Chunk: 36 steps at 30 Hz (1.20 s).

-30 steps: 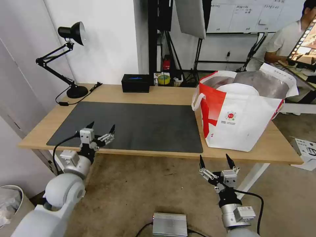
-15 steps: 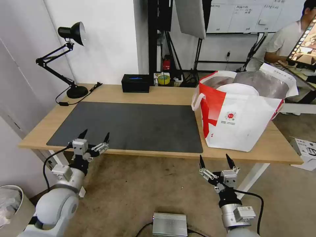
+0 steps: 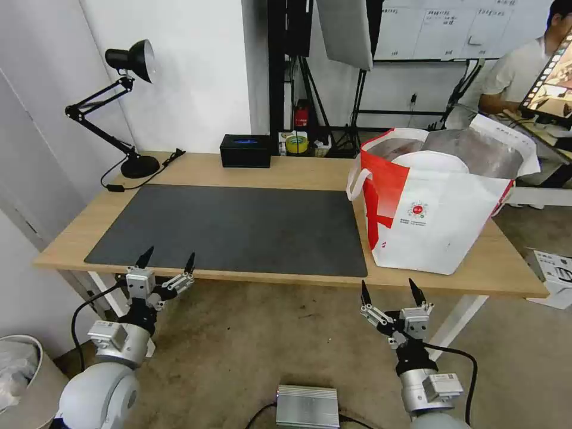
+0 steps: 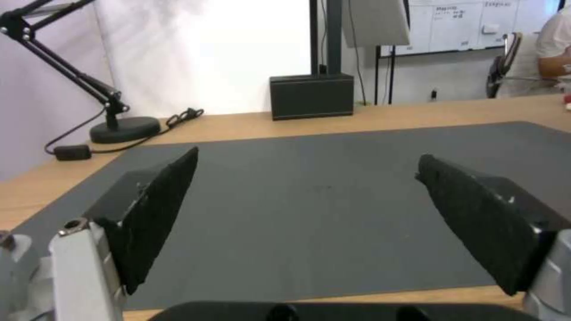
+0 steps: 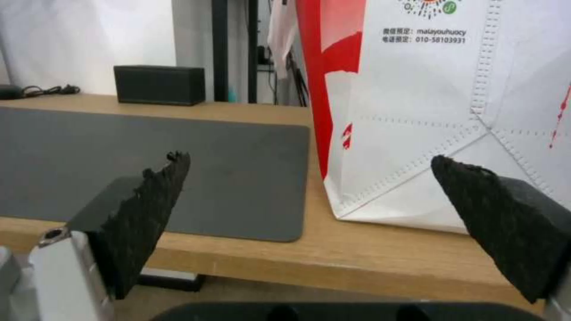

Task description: Pick up the trash from the table and place it into the takeout bag.

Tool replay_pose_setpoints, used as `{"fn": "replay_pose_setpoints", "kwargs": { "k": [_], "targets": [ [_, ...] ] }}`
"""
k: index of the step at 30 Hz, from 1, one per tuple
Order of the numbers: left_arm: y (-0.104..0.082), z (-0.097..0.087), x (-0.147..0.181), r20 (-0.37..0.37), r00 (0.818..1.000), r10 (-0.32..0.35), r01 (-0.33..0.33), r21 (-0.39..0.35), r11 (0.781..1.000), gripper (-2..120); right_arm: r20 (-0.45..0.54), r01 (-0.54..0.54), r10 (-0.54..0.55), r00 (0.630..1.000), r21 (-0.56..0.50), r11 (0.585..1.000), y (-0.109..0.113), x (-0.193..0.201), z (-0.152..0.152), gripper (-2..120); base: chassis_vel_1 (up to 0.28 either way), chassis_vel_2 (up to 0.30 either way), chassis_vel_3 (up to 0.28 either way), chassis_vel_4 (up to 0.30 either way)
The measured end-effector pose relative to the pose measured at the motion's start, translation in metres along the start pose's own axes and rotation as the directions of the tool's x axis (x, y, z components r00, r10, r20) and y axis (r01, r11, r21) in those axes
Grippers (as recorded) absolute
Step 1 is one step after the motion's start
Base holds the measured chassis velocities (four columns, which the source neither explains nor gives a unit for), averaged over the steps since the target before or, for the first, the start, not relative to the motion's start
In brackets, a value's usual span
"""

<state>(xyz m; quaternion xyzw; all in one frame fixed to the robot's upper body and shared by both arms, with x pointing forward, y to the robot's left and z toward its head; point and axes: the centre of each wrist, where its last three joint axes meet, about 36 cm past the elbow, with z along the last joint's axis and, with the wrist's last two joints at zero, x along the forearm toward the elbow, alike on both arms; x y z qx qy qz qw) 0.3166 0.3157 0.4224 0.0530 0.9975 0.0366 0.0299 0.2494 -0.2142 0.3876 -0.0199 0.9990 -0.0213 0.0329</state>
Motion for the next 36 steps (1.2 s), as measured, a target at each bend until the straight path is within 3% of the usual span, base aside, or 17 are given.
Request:
{"fn": "replay_pose_setpoints", "kwargs": {
  "k": [10,36],
  "targets": [
    [0.0009,0.0081,0.0019,-0.003,1.0,0.008,-0.008,0.005,1.0,100,0.0,0.0,0.0,1.0,0.0,1.0,0.0,0.0,0.0,100,0.0,0.0,0.0,0.0],
    [0.0002,0.0091,0.0013,-0.003,1.0,0.013,-0.013,0.003,1.0,100,0.0,0.0,0.0,1.0,0.0,1.0,0.0,0.0,0.0,100,0.0,0.0,0.0,0.0]
  ]
}}
